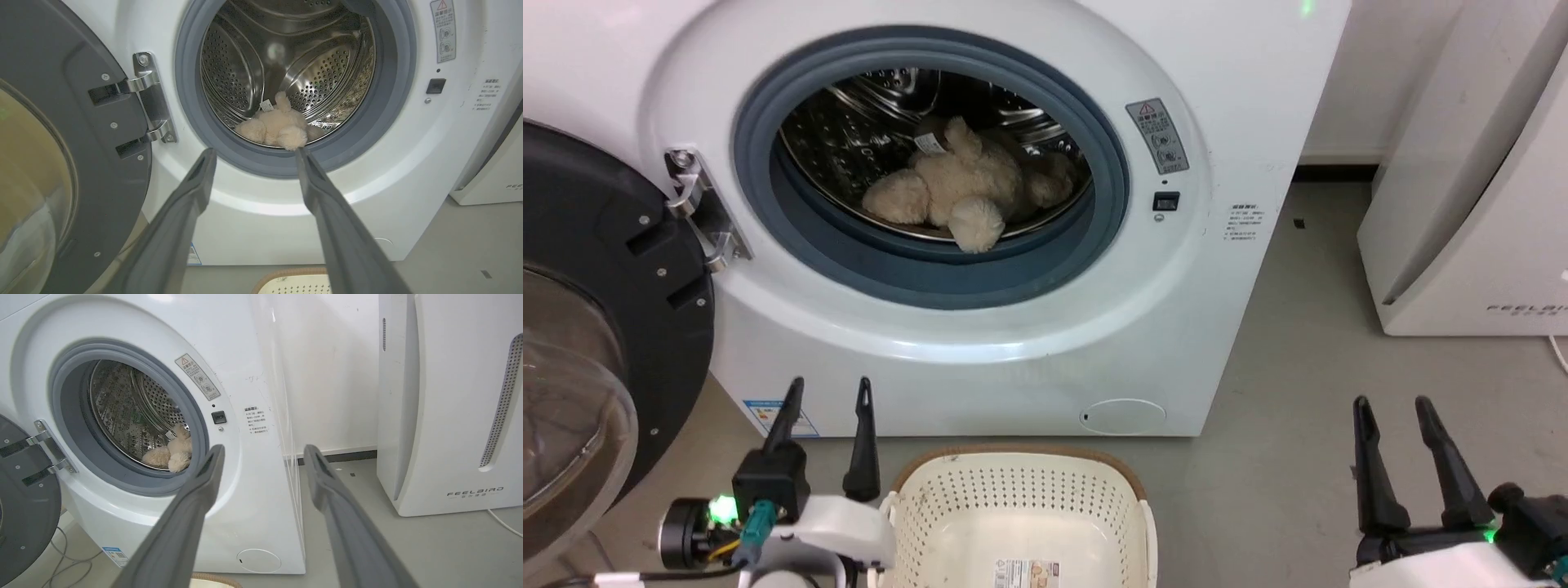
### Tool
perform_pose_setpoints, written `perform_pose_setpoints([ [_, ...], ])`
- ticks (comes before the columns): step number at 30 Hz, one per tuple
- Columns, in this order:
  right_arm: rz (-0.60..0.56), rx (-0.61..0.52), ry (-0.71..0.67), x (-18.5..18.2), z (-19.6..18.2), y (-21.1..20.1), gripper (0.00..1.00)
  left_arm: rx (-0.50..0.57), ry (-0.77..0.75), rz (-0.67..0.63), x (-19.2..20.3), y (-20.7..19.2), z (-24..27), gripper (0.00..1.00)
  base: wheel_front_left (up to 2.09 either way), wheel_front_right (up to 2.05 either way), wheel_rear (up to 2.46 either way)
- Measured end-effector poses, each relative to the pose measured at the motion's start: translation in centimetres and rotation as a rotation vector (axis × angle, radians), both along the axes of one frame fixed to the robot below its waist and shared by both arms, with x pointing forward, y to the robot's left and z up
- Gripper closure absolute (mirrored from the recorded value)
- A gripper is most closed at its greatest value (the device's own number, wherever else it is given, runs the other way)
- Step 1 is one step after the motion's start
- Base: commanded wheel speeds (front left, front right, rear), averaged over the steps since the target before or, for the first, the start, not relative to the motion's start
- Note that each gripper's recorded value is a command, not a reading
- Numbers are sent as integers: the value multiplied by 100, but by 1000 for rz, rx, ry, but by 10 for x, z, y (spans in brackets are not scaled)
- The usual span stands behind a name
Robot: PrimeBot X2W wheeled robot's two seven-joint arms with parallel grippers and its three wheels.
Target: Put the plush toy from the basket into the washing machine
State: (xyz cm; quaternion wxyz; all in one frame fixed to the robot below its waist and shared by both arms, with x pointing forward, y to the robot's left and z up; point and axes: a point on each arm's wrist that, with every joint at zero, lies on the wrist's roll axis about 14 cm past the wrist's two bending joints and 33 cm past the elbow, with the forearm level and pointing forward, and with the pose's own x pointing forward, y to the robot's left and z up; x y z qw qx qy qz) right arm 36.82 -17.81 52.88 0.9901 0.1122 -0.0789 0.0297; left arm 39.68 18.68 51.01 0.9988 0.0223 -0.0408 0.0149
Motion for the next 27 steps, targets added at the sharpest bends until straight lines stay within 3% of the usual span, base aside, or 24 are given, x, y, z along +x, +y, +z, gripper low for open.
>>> perform_pose_setpoints([
  [7,13,-6,7,-9,-2,4,0,-2,-6,-12,-16,-2,1,0,0,0,0],
  [8,14,-5,8,-9,-2,5,100,-3,-4,-12,-16,-3,1,100,0,0,0],
  [27,22,-29,32,-10,-5,6,100,-5,3,-15,-15,-4,4,100,0,0,0],
])
